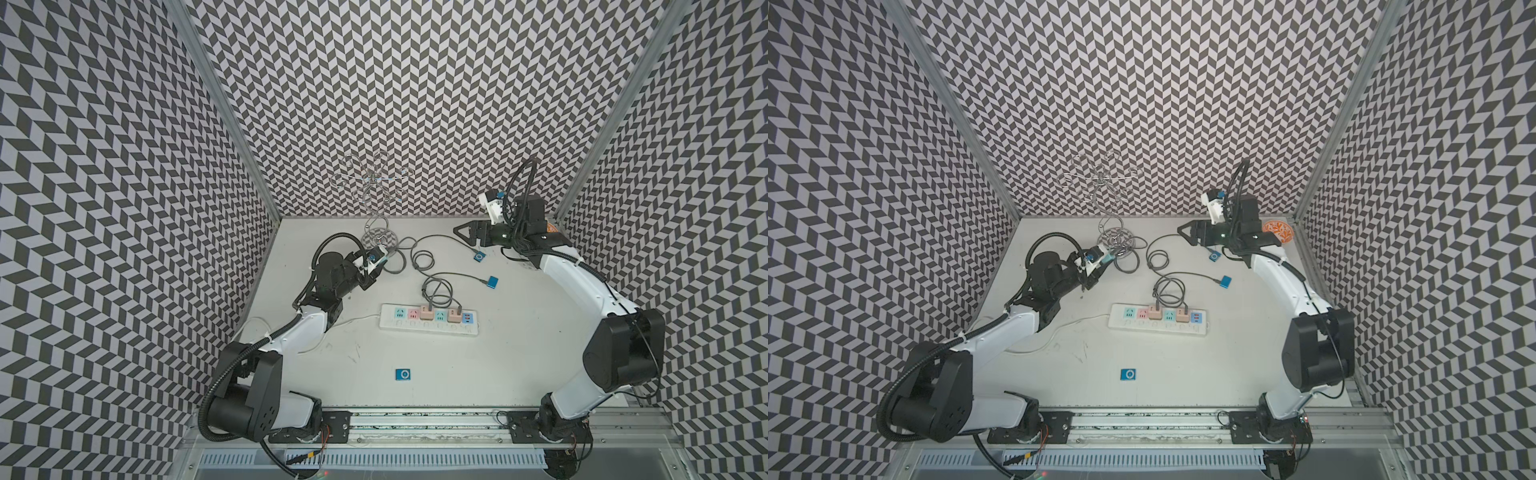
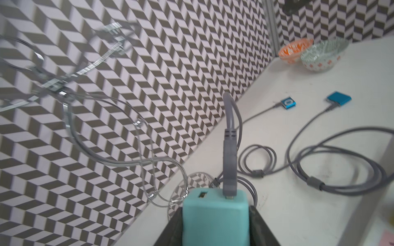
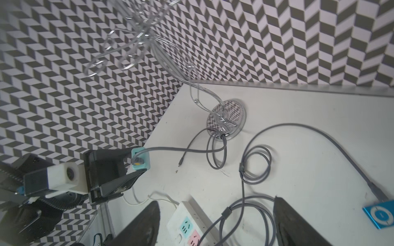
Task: Charge mp3
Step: Pick up the plug from the center of the board.
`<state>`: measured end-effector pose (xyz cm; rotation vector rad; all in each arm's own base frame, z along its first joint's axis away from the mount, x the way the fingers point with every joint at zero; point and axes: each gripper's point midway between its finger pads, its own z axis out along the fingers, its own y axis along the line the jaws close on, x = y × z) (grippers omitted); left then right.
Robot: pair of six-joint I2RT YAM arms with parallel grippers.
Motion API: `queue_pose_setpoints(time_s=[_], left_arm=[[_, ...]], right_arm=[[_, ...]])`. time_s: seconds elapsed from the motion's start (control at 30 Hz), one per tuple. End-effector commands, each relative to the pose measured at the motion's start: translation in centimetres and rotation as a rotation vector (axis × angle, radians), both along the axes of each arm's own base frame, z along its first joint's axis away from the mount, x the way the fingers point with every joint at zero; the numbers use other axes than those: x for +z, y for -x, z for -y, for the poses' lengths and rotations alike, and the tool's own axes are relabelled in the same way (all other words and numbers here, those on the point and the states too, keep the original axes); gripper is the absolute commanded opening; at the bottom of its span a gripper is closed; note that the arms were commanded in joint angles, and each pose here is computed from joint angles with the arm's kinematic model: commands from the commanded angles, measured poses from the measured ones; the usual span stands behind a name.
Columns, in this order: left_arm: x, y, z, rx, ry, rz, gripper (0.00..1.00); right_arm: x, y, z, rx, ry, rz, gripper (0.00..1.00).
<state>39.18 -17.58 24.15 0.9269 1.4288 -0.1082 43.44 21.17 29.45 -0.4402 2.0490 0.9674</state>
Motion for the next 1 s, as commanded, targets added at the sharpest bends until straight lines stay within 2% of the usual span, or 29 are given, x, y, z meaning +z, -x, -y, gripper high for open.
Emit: queue_pose_setpoints(time_s=[0.0,0.1,0.27,0.37,0.5,0.77,0.97], left_arm=[[5.7,0.3,-1.7,0.071,0.135,0.142,0.23],[6.4,0.7,-2.5,0.106,0.136,0.166,0.23],[7.2,2.1,-2.3,0.114,0.241,0.211,0.23],[7.2,3.0,-1.4,0.098,0.255,0.235,0.23],[7.3,4.3,0.1,0.051,0.258,0.276,0.23],[6.7,4.0,1.9,0.059,0.238,0.259,0.23],[6.4,4.0,2.7,0.067,0.235,0.252,0.23]], right_arm=[[1.1,1.4,-3.7,0.134,0.035,0.058,0.81],[1.8,2.3,-6.0,0.195,0.023,0.076,0.80],[3.4,4.9,-10.9,0.377,-0.011,0.140,0.74],[3.3,6.1,-12.3,0.445,-0.038,0.122,0.72],[2.2,7.1,-13.5,0.482,-0.018,0.104,0.71],[1.6,7.9,-15.3,0.491,0.041,0.142,0.69],[1.9,8.6,-16.4,0.504,0.007,0.156,0.68]])
